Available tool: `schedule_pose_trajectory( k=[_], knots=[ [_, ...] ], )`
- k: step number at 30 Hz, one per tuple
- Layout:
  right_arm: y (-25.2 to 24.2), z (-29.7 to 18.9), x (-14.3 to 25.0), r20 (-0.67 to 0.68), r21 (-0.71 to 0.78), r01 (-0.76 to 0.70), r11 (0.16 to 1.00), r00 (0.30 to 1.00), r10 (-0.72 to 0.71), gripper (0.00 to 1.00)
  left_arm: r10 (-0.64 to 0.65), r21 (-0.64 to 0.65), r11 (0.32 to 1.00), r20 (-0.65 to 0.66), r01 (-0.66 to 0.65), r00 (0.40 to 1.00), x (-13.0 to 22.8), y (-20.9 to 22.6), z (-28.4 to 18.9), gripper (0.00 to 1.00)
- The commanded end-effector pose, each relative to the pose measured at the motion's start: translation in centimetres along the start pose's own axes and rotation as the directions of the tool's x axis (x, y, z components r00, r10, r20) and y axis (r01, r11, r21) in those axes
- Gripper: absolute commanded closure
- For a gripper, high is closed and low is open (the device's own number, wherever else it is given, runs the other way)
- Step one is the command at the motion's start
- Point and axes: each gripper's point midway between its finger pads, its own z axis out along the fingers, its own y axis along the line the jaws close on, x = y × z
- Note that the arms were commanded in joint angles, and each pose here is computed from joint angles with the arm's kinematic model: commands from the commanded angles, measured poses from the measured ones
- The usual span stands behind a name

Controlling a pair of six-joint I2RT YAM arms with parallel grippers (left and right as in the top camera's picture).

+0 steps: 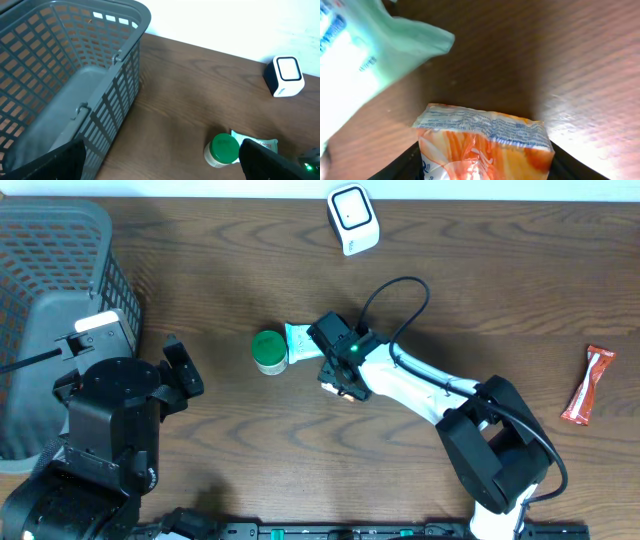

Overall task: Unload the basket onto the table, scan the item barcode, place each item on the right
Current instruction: 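Lift the orange pack up toward the white scanner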

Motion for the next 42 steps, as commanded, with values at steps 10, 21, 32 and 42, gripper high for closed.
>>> schedule_pose_trajectory(
  k=[10,21,32,42],
  knots=[
    [-0.6,-8.6,-1.7,0.012,0.014,0.148,0.989,0.989,-0.148,0.48,-0.004,-0.015,1.0,0.005,0.004,1.0,-0.1,0.3,0.0,0.02],
    [-2.6,-12.6,-4.5,0.153,0.069,0.234,0.97,0.958,-0.242,0.5,-0.004,-0.015,1.0,0.005,0.004,1.0,-0.1,0.3,0.0,0.02],
    [-2.2,-13.8,-10.8,0.389,0.117,0.224,0.968,0.886,-0.252,0.5,-0.004,-0.015,1.0,0.005,0.004,1.0,-0.1,0.3,0.0,0.02],
    [1.2,-15.7,-16.9,0.592,0.097,0.326,0.94,0.741,-0.317,0.53,-0.004,-0.015,1.0,0.005,0.004,1.0,-0.1,0.3,0.0,0.02]
  ],
)
